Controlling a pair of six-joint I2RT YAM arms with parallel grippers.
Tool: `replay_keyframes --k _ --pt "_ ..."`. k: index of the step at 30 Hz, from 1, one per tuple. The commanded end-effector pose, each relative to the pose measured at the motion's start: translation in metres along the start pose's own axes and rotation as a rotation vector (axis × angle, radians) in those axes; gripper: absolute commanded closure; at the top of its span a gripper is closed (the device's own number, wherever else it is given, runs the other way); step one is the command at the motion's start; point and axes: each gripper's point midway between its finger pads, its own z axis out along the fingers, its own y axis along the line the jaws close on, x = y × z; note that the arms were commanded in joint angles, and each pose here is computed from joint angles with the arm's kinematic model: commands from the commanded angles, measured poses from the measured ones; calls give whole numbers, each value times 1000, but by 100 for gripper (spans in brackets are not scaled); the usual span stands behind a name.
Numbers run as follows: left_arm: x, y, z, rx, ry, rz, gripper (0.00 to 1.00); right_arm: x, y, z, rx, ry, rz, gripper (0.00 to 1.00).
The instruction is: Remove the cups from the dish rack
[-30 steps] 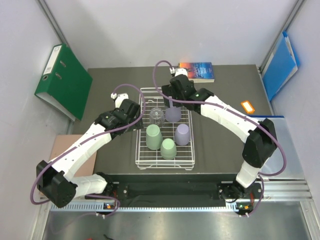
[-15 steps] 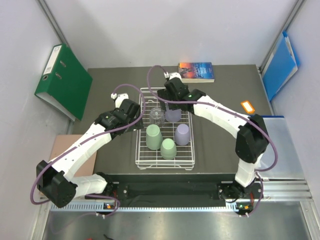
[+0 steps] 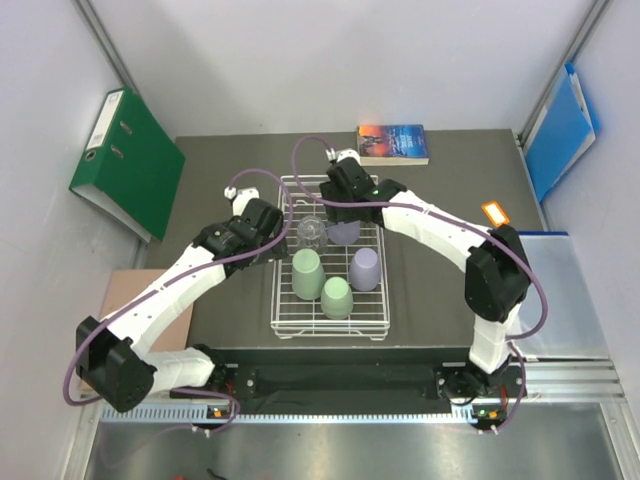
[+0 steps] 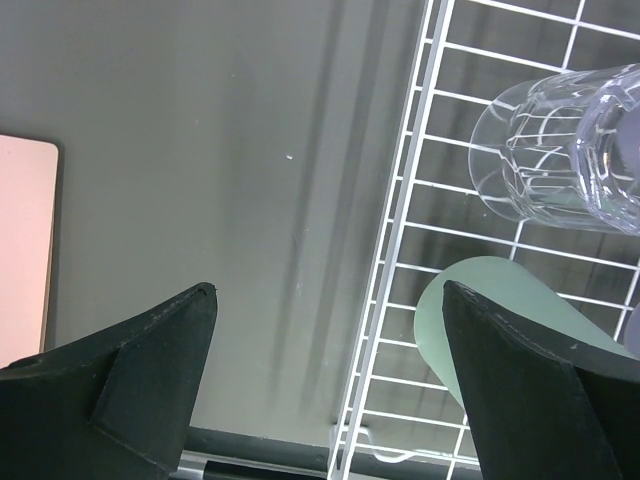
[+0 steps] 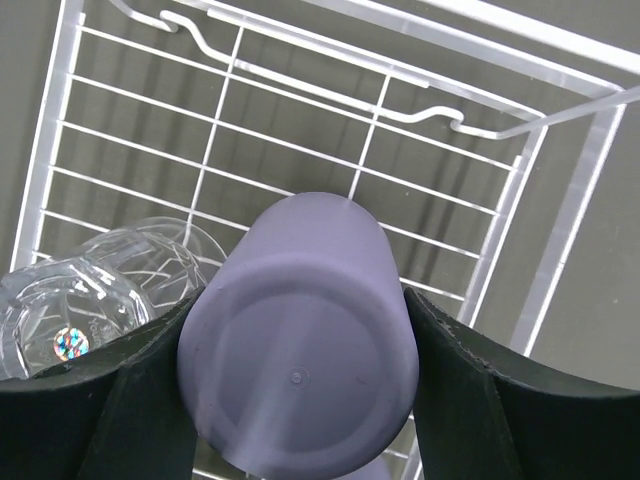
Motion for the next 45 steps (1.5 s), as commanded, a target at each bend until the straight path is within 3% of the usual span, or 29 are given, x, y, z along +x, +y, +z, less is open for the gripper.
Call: replay_keyframes --k 1,8,9,11,12,13,16,19,20,21,24,32,39,42,43,45 --pt "-13 -10 2 18 -38 -22 1 -73 -5 -73 -35 -228 51 100" --pt "-45 -22 -2 12 -113 -66 1 -134 -24 -182 -145 -487 167 100" --pt "-51 -25 -5 22 -124 -77 1 -151 -41 -205 -169 -568 224 100" --pt "-69 -38 -14 84 -166 -120 1 -142 -43 -203 -291 -564 327 100" --pt "-75 -44 -18 116 -178 -140 1 -147 -72 -215 -303 -619 408 100" --pt "-80 -55 -26 189 -174 -164 1 -141 -76 -203 -369 -632 523 100" --pt "-102 -90 -53 418 -205 -247 1 -139 -77 -211 -657 -686 662 100" --pt "-121 -120 -83 670 -257 -327 1 -126 -62 -211 -885 -637 757 100" --pt "-118 -139 -102 823 -217 -346 1 -135 -56 -232 -983 -707 715 100" --pt "-135 -150 -123 952 -280 -378 1 -134 -54 -229 -1012 -701 728 100" --pt "-138 -165 -146 1130 -231 -454 1 -132 -47 -233 -1093 -698 757 100" --pt "-140 -177 -155 1244 -207 -474 3 -125 -38 -228 -1109 -664 759 100" --pt "-137 -186 -158 1348 -188 -498 6 -120 -5 -230 -1216 -600 721 100" --pt "-138 -188 -161 1365 -192 -493 16 -120 7 -230 -1250 -575 707 100" --pt "-138 -188 -161 1367 -193 -494 29 -120 9 -231 -1256 -575 702 100" --pt "-139 -188 -161 1369 -194 -495 42 -120 12 -229 -1263 -566 706 100"
